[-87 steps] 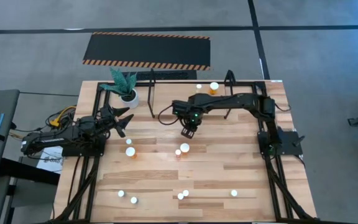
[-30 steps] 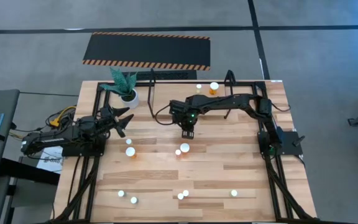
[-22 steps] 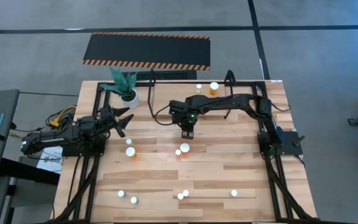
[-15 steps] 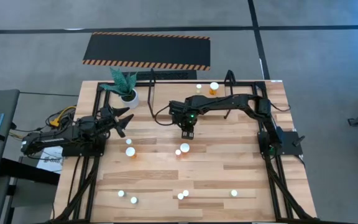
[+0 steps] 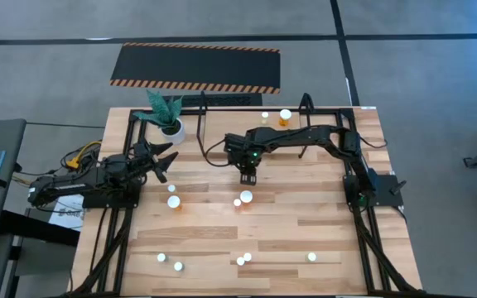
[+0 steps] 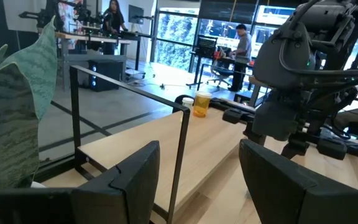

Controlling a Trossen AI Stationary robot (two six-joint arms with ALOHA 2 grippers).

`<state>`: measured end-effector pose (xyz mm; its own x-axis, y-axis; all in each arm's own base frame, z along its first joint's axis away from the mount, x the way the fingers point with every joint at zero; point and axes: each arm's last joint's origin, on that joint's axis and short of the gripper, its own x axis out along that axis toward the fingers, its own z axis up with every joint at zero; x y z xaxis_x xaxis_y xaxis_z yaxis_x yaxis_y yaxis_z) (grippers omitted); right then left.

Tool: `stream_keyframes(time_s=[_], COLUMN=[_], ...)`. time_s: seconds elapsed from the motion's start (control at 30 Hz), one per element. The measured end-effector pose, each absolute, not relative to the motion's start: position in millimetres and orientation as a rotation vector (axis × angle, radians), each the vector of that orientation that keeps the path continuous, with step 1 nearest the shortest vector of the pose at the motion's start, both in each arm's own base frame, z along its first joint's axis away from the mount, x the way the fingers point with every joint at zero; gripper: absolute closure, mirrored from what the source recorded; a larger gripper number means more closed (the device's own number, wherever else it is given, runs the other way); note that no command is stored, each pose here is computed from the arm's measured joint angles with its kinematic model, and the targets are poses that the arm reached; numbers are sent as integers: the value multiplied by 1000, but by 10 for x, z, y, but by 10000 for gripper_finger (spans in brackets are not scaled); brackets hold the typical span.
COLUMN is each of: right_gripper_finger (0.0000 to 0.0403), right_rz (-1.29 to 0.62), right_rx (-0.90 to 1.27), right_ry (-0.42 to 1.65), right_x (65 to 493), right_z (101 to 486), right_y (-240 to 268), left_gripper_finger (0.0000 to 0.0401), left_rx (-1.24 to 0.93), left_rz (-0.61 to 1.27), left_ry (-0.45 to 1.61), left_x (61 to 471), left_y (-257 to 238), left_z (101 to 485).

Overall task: Pick and place medicine bottles onto shelf by color
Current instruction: Move the blue pill bottle to the top of the table, then put the pill bottle on the shelf

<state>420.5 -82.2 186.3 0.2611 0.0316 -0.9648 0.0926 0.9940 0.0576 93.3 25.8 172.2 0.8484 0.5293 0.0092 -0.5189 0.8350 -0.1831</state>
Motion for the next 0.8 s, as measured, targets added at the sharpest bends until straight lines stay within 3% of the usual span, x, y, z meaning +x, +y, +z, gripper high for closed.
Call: stream_keyframes(time_s=[0.33, 0.63, 0.8], right_gripper_finger=[244, 184, 175], right_rz=[-43, -55, -87], right_rx=[102, 112, 159], right_ry=[1271, 1257, 1277], right_x=[4238, 4251, 4223], right_z=[1872, 1876, 1888], right_y=[-830, -833, -828], left_gripper_finger=[193, 193, 193], left_rx=[-176, -177, -176], left_rz=[556, 556, 556], left_ry=[-60, -60, -60], left_x=[933, 933, 933], left_y=[259, 258, 259], left_z=[1722, 1722, 1722])
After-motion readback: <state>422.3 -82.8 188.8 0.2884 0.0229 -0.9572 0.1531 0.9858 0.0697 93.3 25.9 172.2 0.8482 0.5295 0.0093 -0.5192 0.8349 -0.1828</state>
